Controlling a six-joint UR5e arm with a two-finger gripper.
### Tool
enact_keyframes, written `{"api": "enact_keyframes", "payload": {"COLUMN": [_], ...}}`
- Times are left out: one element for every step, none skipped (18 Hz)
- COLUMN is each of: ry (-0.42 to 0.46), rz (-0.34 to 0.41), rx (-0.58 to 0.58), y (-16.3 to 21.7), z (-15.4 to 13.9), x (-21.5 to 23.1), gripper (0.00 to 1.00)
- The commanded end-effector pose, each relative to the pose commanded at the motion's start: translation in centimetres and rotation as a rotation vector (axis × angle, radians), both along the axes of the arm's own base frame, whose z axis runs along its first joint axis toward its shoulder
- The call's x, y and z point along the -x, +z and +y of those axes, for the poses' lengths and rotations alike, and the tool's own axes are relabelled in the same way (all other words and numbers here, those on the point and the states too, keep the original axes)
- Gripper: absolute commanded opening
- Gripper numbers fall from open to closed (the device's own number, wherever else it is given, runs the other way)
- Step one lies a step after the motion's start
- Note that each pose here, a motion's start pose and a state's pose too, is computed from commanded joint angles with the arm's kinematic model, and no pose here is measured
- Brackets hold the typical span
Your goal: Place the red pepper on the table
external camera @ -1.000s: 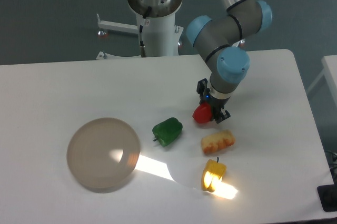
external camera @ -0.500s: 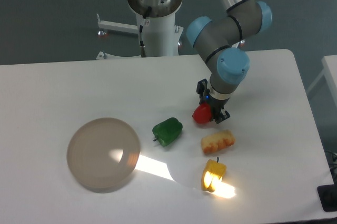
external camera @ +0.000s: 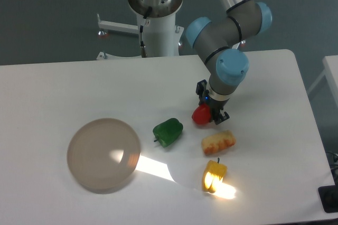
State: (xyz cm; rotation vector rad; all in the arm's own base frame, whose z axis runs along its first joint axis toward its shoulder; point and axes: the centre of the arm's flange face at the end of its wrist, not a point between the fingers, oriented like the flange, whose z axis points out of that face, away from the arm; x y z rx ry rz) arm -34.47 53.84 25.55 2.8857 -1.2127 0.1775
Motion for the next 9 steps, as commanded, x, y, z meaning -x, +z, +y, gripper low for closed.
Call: {"api": "enact_keyframes", "payload": {"ry": [0.000,0.000,0.000,0.000,0.000,0.000,0.000,0.000,0.000], "rz": [0.001,-0.001,0.000,-0.001,0.001,0.000,0.000,0.000,0.000], "rx": [-0.001,0.001,0.000,0.001,0.001,0.002,0.002,0.002,0.002], "y": [0.01,-0.07,-0.05,-0.07,-0.05,-0.07,-0.12,-0.12,-0.12], "z": [0.01,-0.03,-0.02,-0.03,-0.03,-0.04,-0.06,-0.06,-0.06], "x": [0.01,-0.03,-0.02,-0.03,-0.01,-0.02,-0.04,-0.04,-0.04], "gripper": [0.45,0.45,0.45,0.45,0.45,0.46,0.46,0.47,0.48]}}
